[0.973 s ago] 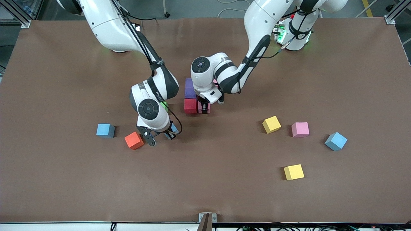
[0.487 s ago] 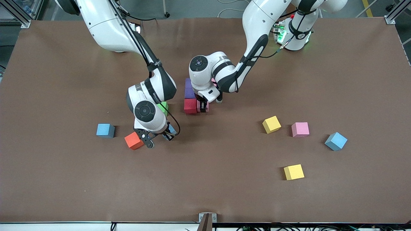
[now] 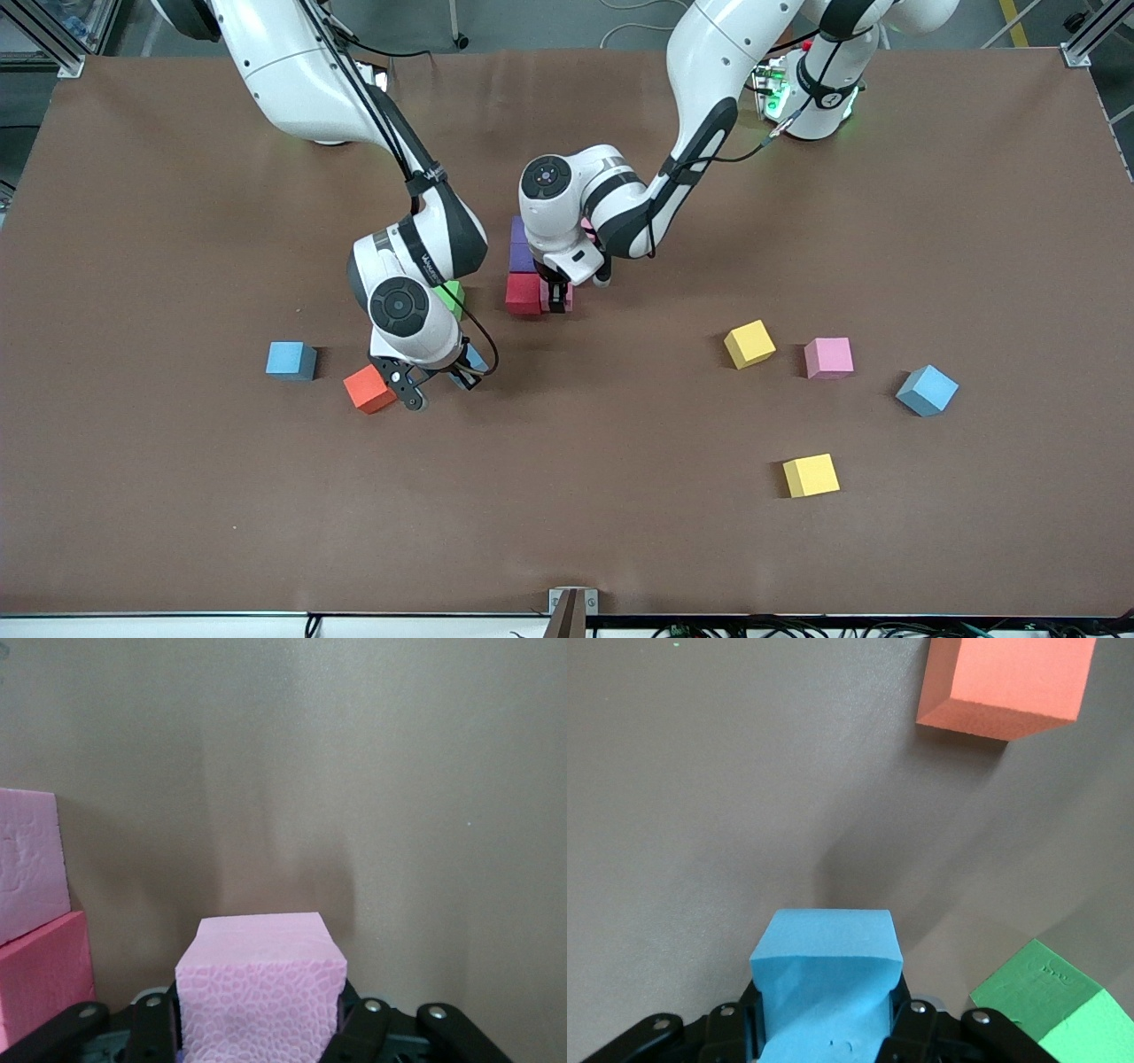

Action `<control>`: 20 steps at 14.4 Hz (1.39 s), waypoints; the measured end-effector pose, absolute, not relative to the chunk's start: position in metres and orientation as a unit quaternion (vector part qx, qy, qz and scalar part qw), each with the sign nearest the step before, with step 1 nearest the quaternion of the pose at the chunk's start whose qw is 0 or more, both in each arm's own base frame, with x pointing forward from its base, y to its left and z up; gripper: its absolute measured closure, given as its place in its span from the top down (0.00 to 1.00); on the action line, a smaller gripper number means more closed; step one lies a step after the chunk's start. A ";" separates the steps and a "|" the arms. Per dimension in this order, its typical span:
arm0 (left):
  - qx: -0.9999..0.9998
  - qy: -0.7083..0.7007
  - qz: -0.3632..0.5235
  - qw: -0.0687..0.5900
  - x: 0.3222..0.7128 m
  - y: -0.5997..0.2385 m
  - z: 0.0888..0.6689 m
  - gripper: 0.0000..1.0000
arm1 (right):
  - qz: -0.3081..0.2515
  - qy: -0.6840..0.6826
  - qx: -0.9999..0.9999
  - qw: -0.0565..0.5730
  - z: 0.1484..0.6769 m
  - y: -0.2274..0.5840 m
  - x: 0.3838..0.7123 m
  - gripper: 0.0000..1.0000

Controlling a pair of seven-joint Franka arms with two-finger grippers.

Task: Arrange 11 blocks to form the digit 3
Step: 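Lower the pink cube onto the red cube while the right gripper holds blue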

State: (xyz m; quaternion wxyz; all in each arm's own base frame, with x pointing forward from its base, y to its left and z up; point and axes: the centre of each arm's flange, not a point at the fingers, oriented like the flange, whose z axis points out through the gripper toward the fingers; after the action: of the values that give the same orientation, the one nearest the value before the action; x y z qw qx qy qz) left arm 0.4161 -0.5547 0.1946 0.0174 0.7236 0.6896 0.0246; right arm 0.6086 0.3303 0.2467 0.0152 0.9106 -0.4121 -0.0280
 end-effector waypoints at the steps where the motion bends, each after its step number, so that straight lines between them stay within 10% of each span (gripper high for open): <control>1: 0.724 0.690 0.025 0.017 0.416 -0.555 0.195 0.56 | -0.028 -0.412 0.911 0.015 0.247 0.330 0.609 0.53; 8: 0.727 0.685 0.029 0.018 0.415 -0.555 0.194 0.60 | -0.029 -0.404 0.914 0.014 0.247 0.334 0.607 0.52; 13: 0.736 0.675 0.045 0.018 0.417 -0.555 0.195 1.00 | -0.032 -0.355 0.934 0.012 0.247 0.342 0.603 0.52; 20: 0.750 0.658 0.066 0.019 0.423 -0.555 0.278 1.00 | -0.041 -0.227 0.973 0.007 0.245 0.362 0.589 0.52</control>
State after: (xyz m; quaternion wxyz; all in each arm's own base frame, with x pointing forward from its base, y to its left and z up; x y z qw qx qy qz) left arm 0.4232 -0.5550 0.2784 0.0190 0.7502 0.6576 0.0663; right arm 0.5893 0.3617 0.2452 0.0073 0.9730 -0.2270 -0.0412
